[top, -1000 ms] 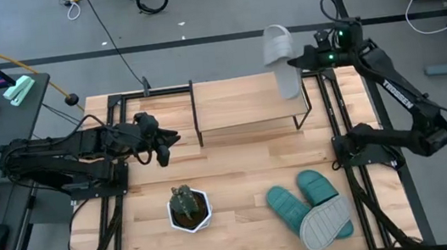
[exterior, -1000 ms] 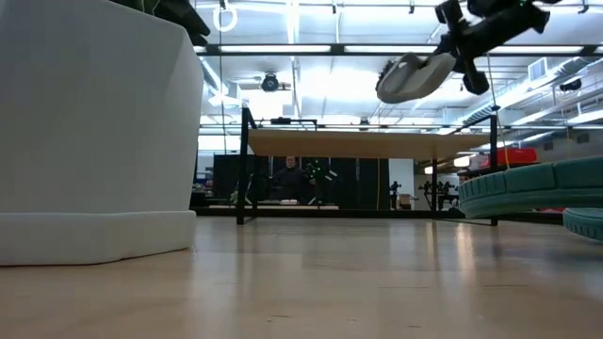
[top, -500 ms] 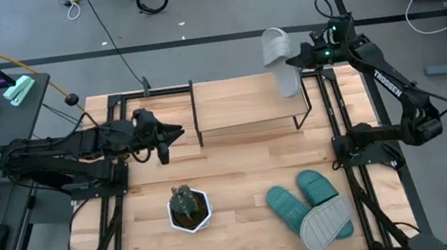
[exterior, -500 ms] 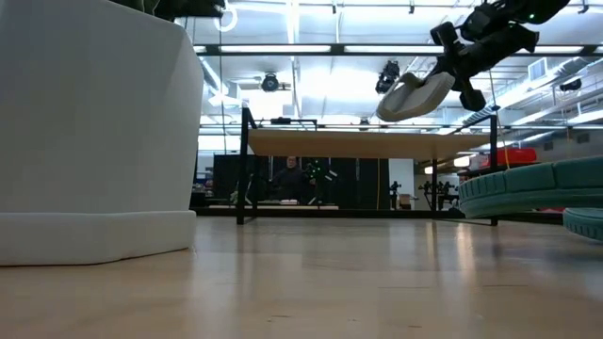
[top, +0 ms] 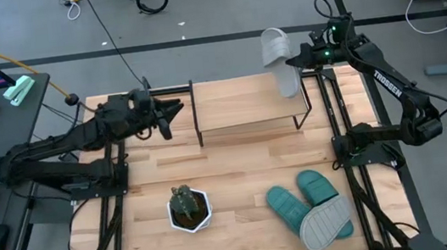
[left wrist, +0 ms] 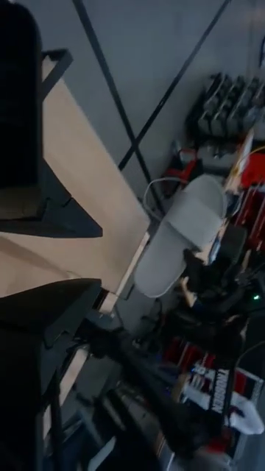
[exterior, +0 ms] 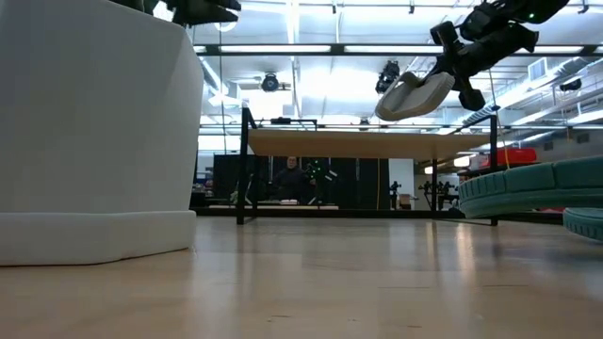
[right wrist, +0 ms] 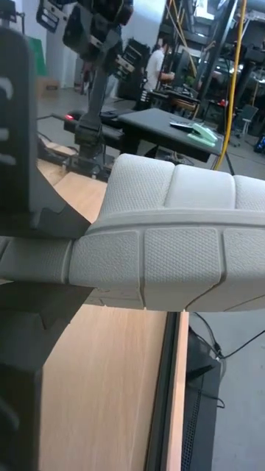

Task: Pick and place slides into the shelf
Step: Put the top gray slide on the shelf

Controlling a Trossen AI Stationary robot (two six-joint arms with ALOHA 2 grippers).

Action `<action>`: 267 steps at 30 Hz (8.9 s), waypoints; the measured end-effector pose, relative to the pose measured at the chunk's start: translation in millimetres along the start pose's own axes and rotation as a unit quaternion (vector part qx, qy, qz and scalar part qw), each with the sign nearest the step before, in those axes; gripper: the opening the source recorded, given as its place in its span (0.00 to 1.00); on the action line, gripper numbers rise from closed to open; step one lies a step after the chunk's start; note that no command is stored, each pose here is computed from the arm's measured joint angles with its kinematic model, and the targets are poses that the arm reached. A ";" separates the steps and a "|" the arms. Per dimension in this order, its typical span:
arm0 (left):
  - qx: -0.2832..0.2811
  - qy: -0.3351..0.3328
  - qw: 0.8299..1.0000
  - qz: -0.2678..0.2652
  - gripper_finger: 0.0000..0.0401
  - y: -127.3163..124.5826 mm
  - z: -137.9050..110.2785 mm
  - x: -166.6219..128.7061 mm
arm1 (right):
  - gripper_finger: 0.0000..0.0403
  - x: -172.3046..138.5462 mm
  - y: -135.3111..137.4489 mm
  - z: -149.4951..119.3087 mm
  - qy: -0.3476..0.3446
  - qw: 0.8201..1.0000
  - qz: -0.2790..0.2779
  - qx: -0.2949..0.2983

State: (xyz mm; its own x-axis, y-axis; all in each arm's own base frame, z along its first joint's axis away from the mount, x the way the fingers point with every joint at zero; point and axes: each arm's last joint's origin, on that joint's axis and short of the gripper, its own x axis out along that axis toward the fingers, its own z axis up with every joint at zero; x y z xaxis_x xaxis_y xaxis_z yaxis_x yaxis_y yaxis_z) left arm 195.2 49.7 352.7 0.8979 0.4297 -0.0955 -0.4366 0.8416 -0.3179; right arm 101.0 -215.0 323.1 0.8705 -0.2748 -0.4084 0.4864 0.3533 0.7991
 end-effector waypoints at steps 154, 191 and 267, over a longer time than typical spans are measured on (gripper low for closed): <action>0.052 -0.075 0.994 0.065 0.21 84.3 13.3 67.9 | 0.47 20.6 37.6 -44.0 -0.012 0.910 -0.403 -0.100; 0.052 -0.072 0.994 0.066 0.21 84.5 12.5 68.1 | 0.47 29.0 37.7 -33.6 -0.019 0.928 -0.354 -0.116; 0.060 -0.052 0.994 0.072 0.22 85.7 8.9 68.4 | 0.72 76.0 72.4 -52.0 0.233 0.611 -0.306 -0.692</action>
State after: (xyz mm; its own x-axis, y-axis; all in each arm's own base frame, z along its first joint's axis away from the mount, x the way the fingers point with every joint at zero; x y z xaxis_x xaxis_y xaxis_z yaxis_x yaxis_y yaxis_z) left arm 218.7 154.1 327.3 0.8177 0.5749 -0.0315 -0.5692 0.7991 -0.1935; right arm 206.3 -163.8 327.0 0.2636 -0.5646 -0.7822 0.0488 0.8176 -0.5737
